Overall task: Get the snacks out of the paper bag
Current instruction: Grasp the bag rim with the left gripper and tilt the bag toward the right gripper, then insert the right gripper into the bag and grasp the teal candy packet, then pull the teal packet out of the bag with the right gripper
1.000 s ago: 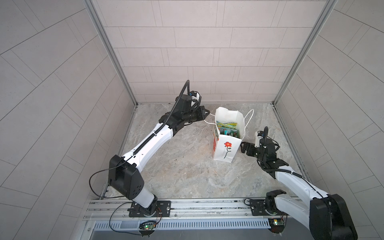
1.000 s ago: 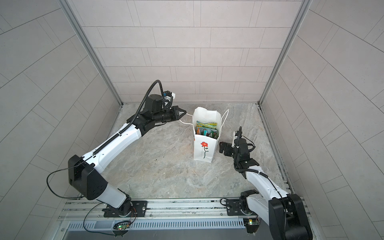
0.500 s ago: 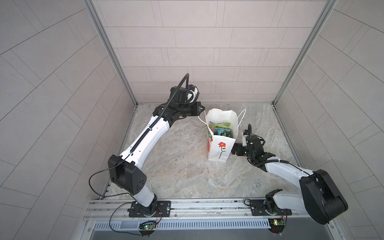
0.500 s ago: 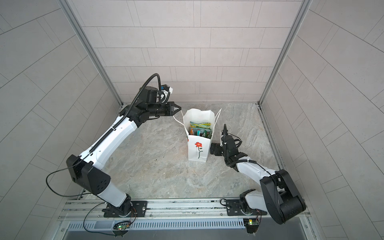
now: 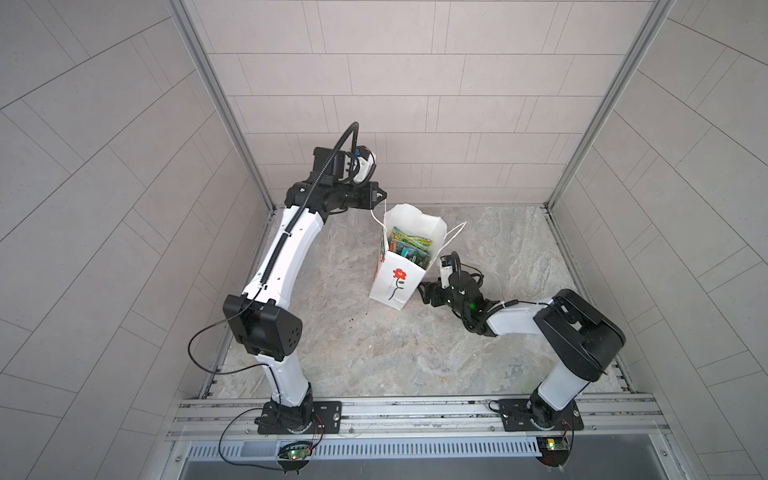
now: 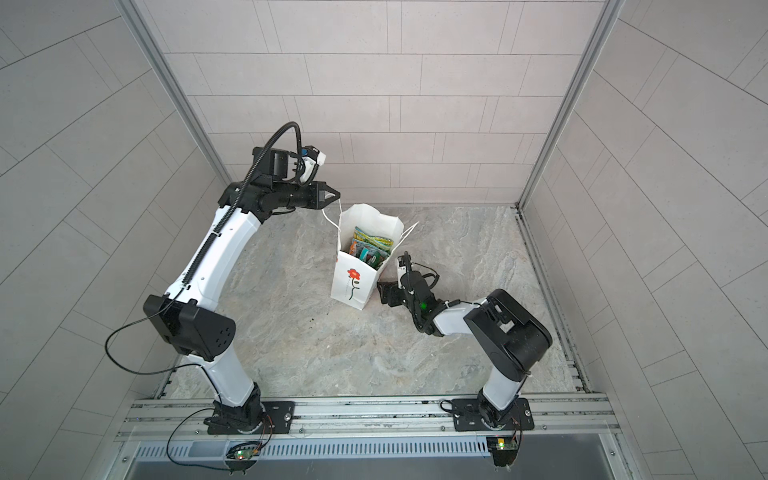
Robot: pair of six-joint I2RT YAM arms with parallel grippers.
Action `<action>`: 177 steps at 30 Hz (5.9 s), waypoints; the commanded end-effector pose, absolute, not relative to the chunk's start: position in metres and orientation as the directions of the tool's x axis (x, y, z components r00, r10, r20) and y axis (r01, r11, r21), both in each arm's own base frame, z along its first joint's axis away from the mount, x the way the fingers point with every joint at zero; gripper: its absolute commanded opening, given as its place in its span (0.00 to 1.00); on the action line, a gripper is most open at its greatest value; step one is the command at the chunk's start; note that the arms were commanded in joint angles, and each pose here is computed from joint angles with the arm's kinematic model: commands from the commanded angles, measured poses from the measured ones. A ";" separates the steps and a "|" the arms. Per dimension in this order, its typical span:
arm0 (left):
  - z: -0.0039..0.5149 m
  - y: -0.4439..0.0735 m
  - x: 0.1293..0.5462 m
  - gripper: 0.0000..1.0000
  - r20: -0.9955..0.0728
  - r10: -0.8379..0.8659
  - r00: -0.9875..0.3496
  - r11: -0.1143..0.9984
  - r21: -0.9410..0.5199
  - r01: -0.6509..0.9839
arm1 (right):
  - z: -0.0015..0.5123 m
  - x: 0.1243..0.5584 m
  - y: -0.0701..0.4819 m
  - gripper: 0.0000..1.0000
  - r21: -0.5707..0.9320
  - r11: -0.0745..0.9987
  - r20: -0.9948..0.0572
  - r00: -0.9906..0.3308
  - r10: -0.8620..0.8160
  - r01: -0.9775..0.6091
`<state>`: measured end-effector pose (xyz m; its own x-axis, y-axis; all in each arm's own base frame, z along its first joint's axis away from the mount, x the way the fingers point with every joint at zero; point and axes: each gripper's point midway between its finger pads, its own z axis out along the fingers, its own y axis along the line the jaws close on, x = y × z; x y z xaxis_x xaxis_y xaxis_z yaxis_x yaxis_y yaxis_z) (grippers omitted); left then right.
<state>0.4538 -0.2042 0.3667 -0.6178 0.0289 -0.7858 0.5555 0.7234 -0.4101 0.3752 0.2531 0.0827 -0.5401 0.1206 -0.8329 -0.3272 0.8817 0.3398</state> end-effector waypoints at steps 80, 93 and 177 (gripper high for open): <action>0.366 -0.258 0.337 0.00 -0.876 0.025 -0.482 0.597 -0.374 0.710 | 0.157 0.322 0.291 0.52 -0.019 0.811 -0.790 -0.489 -0.371 -0.585; 0.367 -0.257 0.336 0.00 -0.877 0.022 -0.481 0.590 -0.377 0.714 | 0.140 0.373 0.284 0.43 -0.158 0.906 -0.826 -0.450 -0.339 -0.392; 0.348 -0.242 0.360 0.00 -0.850 -0.033 -0.525 0.708 -0.391 0.588 | 0.219 0.294 0.250 0.00 -0.007 0.825 -0.870 -0.404 -0.285 -0.566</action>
<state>0.3576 -0.2446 0.3419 -0.5457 -0.0152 -0.8378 0.5919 0.7008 -0.3982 0.3029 0.2534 0.1945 -0.4484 -0.2955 -0.8436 -0.5387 0.8425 -0.0088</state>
